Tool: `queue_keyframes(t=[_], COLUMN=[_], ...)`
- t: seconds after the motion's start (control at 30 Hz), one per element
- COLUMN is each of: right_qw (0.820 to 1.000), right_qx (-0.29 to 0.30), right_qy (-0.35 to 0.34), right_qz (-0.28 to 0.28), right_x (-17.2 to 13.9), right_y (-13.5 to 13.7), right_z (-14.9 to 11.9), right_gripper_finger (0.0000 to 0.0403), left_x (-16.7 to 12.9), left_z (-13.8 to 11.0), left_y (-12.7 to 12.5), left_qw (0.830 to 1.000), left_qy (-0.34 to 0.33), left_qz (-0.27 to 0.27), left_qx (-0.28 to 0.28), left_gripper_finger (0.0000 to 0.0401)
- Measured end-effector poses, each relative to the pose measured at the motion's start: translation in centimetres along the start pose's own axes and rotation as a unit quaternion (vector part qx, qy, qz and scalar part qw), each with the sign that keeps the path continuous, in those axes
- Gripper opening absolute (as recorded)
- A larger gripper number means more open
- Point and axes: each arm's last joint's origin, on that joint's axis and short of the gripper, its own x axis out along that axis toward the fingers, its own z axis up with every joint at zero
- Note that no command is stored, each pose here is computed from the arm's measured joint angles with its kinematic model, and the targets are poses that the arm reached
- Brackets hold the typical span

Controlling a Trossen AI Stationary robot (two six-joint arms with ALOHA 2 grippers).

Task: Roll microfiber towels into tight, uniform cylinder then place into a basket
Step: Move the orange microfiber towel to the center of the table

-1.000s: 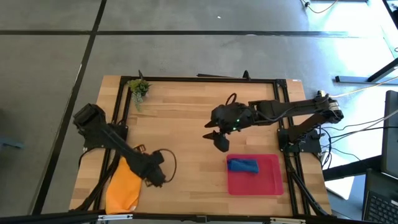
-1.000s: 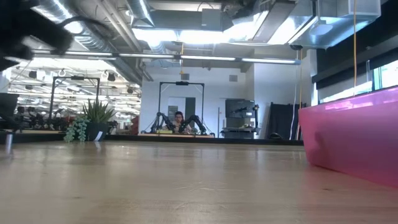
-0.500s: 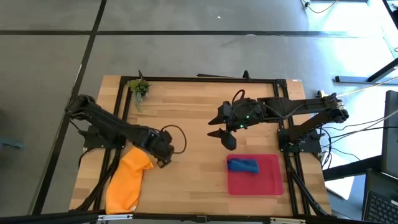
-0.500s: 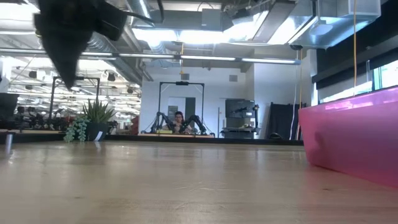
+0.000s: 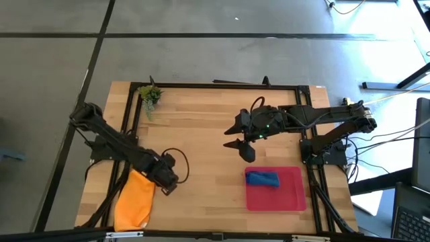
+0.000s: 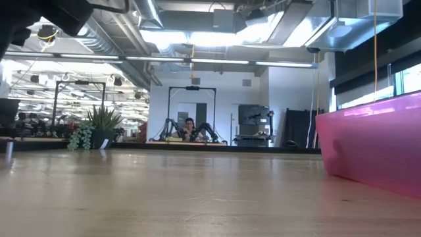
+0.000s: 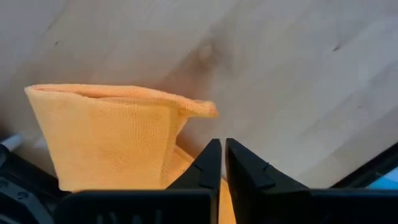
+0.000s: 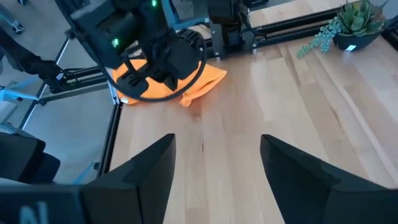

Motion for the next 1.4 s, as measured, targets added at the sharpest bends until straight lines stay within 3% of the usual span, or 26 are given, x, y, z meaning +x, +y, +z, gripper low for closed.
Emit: queue_keyframes(t=[0.43,0.67,0.87,1.03,1.4], right_qw=[1.0,1.0,1.0,1.0,1.0], right_qx=[-0.006,-0.011,-0.012,-0.011,-0.008], right_qy=[-0.002,-0.002,-0.002,-0.002,-0.002], right_qz=[0.001,0.001,0.001,0.001,0.0], right_x=[0.0,0.0,0.0,0.0,0.0], right_y=[0.0,0.0,0.0,0.0,0.0], right_z=[0.0,0.0,0.0,0.0,0.1], right_gripper_finger=[0.0234,0.0234,0.0234,0.0234,0.0234], left_x=[0.4,0.6,2.8,3.9,5.1], left_z=[0.3,0.3,-0.1,-0.1,-0.6], left_y=[0.7,0.8,2.1,1.8,2.6], left_qw=[0.999,0.998,0.994,0.999,0.998], left_qy=[0.008,-0.019,0.02,0.032,0.027], left_qz=[0.05,0.057,0.078,0.039,0.054], left_qx=[-0.012,-0.011,-0.068,-0.008,0.013], left_gripper_finger=[0.0082,0.0083,0.0085,0.0082,0.0081])
